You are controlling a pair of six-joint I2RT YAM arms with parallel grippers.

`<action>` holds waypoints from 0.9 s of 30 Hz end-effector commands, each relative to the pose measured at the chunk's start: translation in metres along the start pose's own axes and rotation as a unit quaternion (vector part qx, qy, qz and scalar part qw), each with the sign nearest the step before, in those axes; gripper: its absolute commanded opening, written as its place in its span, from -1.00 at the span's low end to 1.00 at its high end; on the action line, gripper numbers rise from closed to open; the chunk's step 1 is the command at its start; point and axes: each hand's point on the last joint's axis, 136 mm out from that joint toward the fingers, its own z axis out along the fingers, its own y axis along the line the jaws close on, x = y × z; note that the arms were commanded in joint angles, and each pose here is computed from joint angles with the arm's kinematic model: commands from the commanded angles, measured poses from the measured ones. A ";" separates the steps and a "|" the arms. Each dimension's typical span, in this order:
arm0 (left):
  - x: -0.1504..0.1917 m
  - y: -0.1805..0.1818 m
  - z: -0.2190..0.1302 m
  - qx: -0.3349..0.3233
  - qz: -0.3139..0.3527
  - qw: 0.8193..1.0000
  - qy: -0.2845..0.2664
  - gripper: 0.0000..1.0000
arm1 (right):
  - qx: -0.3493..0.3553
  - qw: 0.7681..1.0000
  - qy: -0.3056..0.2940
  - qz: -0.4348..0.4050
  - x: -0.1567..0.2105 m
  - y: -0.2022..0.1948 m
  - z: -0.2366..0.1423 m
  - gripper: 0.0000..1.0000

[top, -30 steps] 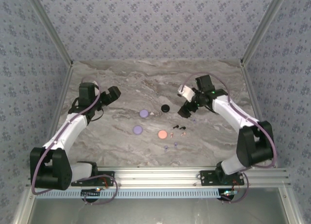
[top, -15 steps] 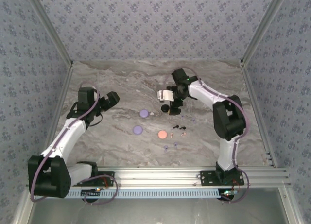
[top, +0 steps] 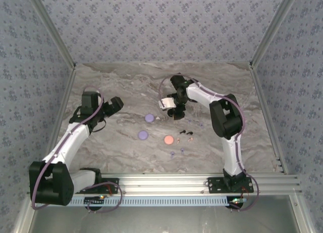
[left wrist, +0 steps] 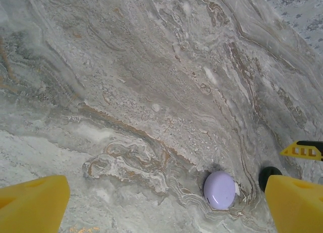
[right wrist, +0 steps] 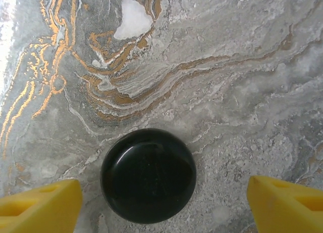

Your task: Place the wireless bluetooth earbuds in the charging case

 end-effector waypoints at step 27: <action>-0.004 0.003 -0.005 -0.024 0.009 1.000 0.003 0.99 | -0.062 0.997 0.037 0.017 0.012 0.025 0.019 0.23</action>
